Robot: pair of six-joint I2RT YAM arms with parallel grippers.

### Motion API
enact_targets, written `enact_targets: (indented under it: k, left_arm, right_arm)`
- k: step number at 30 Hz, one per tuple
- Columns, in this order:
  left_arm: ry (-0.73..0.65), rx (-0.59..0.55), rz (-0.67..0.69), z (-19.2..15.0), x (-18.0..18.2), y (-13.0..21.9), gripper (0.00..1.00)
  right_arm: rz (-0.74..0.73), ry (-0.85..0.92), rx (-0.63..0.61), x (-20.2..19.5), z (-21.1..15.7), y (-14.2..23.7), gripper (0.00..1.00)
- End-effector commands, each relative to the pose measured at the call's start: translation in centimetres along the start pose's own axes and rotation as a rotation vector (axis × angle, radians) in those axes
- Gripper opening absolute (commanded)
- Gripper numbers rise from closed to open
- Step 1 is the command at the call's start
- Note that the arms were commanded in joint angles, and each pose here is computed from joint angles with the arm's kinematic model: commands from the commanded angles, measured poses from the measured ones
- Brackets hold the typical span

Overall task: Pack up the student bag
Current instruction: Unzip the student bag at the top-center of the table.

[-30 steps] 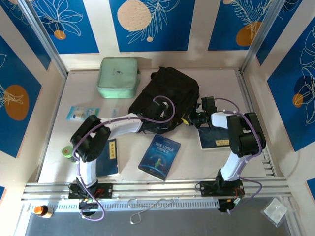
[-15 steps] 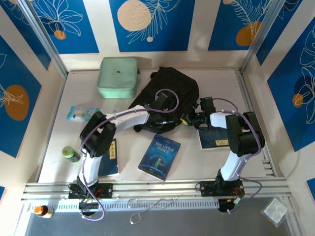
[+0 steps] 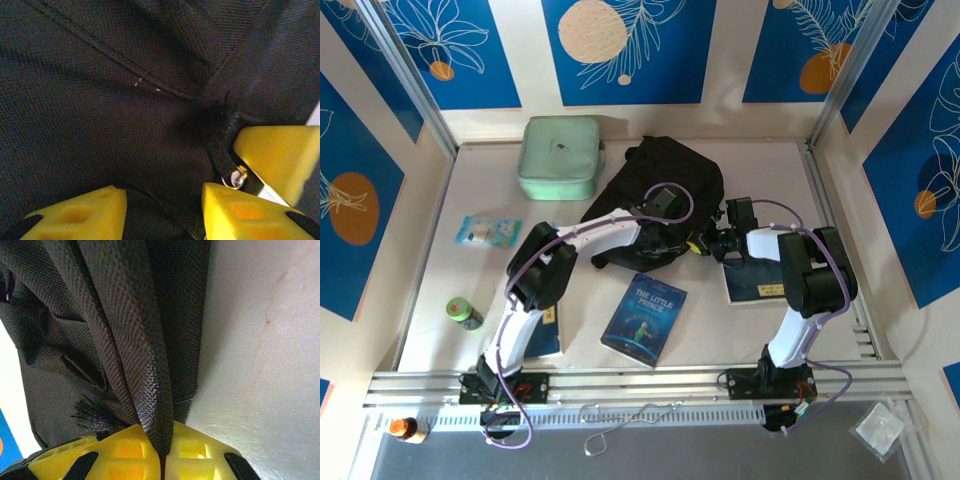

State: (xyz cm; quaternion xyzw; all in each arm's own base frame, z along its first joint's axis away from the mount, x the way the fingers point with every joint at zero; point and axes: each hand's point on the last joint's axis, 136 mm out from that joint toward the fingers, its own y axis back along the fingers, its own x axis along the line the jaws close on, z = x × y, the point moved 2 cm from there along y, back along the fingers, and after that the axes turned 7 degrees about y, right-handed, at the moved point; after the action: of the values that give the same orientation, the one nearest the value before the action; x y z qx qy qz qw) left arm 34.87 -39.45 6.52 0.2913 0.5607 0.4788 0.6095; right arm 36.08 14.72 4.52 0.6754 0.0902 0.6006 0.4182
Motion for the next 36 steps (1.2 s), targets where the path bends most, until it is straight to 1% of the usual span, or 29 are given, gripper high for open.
enact_targets:
  k: [1,5,10,18,22,31,36]
  left_arm:
    - [0.009,0.012,0.085,-0.5,0.7,-0.9,0.41]
    - [0.003,0.017,0.147,-0.5,1.3,-1.8,0.38]
    - [0.022,0.026,0.148,-0.4,1.0,-2.2,0.34]
    - [0.011,-0.009,0.098,0.5,-0.5,-0.6,0.10]
    - [-0.005,-0.023,0.097,0.6,-0.5,0.5,0.03]
    - [-0.050,-0.069,0.092,0.7,0.1,3.9,0.01]
    - [-0.063,-0.091,0.092,0.6,0.6,5.1,0.00]
  right_arm:
    - [-0.024,-0.028,0.044,-1.2,-1.3,-0.7,0.06]
    - [-0.032,-0.027,0.048,-1.3,-1.5,-0.9,0.06]
    - [-0.036,-0.021,0.049,-1.3,-1.7,-1.0,0.06]
    - [-0.043,-0.016,0.048,-1.3,-1.8,-0.9,0.06]
    - [-0.048,-0.018,0.041,-1.3,-1.7,-0.7,0.06]
    - [-0.057,-0.017,0.023,-1.3,-0.8,-0.4,0.06]
    - [-0.055,-0.010,0.017,-0.9,-0.4,-0.3,0.06]
